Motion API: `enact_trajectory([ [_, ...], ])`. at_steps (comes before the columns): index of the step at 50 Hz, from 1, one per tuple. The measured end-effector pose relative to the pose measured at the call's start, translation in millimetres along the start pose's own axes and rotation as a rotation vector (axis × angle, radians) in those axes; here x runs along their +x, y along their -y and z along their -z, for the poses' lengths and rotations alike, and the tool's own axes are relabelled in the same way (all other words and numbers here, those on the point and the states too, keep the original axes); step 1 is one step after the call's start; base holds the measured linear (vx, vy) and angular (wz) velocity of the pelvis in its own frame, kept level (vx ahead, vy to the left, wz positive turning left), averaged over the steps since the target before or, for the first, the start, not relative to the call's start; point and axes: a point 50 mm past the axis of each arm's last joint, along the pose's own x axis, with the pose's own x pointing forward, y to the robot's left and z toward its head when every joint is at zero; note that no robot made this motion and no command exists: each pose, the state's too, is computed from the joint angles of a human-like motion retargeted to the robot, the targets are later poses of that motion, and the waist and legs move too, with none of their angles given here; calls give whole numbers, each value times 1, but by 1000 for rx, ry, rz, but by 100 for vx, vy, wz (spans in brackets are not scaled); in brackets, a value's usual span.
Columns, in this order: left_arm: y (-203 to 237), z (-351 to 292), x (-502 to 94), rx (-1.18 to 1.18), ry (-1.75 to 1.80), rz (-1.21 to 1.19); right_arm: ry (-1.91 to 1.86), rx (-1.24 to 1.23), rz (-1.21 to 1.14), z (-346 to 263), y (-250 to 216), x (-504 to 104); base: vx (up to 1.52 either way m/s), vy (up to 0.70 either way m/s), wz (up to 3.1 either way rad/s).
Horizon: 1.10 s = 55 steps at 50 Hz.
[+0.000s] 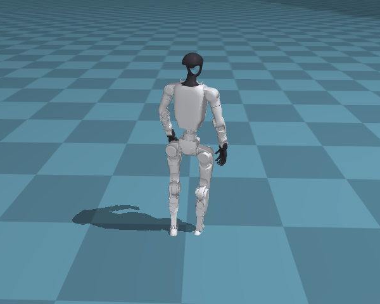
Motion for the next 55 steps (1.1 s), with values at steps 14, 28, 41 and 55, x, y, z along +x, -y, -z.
enact_trajectory([
  [14, -3, 2, 0, -39, -2, -24, 14, -42, 13, -2, 0, 0, 0, 0, 0],
  [28, -7, -2, 0, -21, 21, -36, 26, -94, -13, -4, -2, 0, 0, 0, 0],
  [41, -59, -28, -12, 176, 213, -206, 173, -232, 7, -19, 40, -18, 0, 0, 0],
  [55, -161, -97, -134, 574, 738, -769, 767, -532, 383, -123, 173, -189, 0, 0, 0],
])
